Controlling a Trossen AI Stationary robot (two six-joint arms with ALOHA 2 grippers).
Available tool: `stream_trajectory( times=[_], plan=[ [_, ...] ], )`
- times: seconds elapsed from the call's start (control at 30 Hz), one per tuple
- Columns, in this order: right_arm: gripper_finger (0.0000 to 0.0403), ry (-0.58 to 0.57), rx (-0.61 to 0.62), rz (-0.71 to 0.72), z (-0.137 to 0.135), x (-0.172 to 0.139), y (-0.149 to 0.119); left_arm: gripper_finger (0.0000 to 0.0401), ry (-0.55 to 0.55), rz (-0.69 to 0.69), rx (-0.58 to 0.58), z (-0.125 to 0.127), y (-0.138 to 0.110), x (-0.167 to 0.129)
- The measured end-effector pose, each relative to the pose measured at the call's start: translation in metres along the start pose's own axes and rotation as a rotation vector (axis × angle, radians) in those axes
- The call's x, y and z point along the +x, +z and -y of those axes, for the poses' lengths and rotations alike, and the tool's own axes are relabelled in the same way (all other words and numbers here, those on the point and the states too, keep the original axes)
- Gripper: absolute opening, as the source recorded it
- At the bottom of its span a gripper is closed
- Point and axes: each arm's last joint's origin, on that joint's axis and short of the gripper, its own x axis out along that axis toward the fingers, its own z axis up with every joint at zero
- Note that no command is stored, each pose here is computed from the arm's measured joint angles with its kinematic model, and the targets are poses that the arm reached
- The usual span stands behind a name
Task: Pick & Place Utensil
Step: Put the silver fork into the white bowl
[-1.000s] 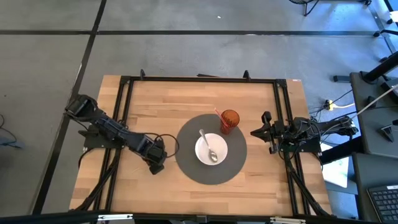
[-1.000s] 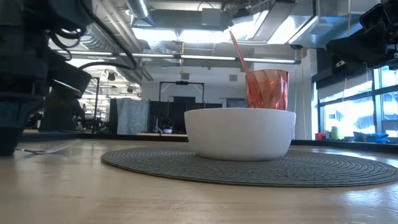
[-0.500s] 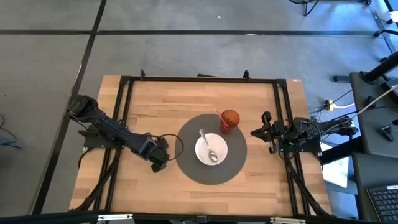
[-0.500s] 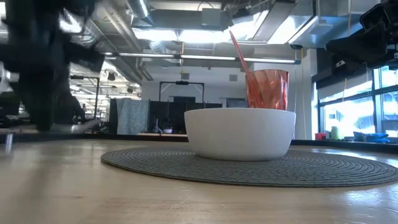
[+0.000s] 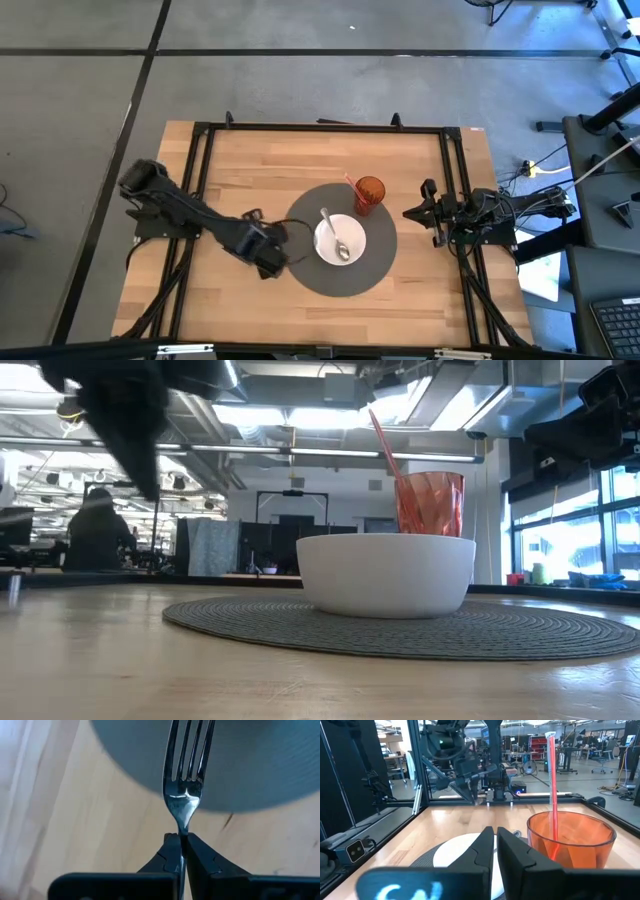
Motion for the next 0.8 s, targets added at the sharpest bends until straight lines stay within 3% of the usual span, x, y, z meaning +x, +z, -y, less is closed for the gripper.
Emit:
stream_trajectory(
  times=[0.23, 0.43, 0.53, 0.67, 0.8],
  plan=[
    [0.0023, 0.0, -0.001, 0.001, 0.0, 0.0, 0.0, 0.0004, 0.011, 0.023, 0.221, 0.039, 0.073, 0.004],
    [0.0023, 0.0, -0.001, 0.0, 0.0, 0.0, 0.0, 0.0004, 0.18, -0.052, 0.376, 0.061, 0.127, 0.005],
    [0.0023, 0.0, -0.002, 0.0, 0.0, 0.0, 0.0, 0.0004, 0.263, -0.054, 0.452, 0.071, 0.146, 0.016],
    [0.0023, 0.0, -0.002, -0.001, 0.0, 0.0, 0.0, 0.0004, 0.235, -0.011, 0.577, 0.083, 0.155, 0.038],
    [0.0023, 0.003, -0.002, -0.004, 0.0, 0.0, 0.0, 0.0004, 0.388, -0.094, 0.537, 0.068, 0.155, 0.056]
  ],
)
